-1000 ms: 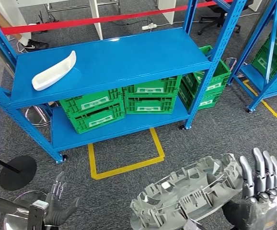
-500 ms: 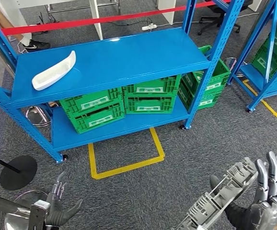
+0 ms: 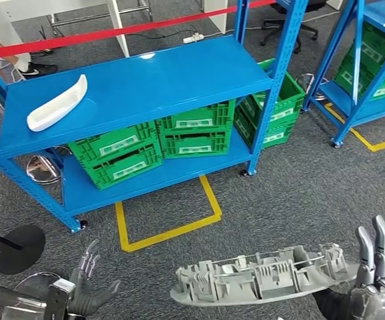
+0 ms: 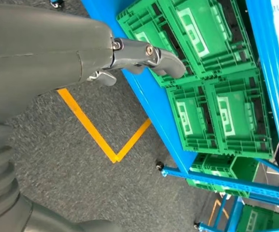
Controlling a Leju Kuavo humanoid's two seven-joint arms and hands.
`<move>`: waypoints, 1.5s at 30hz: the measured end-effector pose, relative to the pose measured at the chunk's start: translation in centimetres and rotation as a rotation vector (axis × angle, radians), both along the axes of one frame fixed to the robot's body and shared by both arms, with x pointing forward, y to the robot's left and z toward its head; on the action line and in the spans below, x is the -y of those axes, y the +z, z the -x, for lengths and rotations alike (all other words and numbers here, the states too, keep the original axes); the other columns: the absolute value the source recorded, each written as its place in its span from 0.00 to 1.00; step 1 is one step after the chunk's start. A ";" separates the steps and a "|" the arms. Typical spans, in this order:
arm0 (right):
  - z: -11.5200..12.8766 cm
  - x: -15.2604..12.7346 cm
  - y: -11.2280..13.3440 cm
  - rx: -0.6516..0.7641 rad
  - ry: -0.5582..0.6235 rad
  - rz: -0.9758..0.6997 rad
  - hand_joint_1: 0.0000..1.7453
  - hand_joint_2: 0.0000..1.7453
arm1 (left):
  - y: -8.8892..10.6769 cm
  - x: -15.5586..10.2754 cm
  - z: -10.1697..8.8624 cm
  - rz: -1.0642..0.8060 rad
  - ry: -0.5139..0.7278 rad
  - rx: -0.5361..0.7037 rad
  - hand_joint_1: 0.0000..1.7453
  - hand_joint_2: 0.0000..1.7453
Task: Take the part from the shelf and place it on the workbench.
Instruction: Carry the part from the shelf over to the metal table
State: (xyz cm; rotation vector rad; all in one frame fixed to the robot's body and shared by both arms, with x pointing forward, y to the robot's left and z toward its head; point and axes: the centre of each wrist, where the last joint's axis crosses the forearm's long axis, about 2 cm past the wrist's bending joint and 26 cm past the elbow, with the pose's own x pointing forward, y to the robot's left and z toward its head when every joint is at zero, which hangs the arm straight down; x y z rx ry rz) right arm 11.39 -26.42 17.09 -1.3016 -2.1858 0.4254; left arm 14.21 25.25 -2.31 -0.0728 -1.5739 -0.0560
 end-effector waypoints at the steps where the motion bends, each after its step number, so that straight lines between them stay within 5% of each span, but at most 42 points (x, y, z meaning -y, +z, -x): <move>1: 0.0 0.0 0.0 -0.001 -0.001 0.001 0.08 1.00 | 0.0 0.0 0.0 0.000 0.000 0.000 0.00 1.00; 21: -0.4 0.6 1.3 0.069 -0.055 0.124 0.08 1.00 | -0.2 0.5 0.7 0.001 -0.010 -0.012 0.00 1.00; 29: -0.5 0.5 1.4 0.076 -0.087 0.052 0.08 1.00 | 0.0 0.4 0.0 -0.003 -0.006 0.006 0.00 1.00; 45: -0.1 -0.6 -0.5 -0.037 0.058 -0.080 0.08 1.00 | 0.1 0.2 -0.1 -0.005 0.000 0.005 0.00 1.00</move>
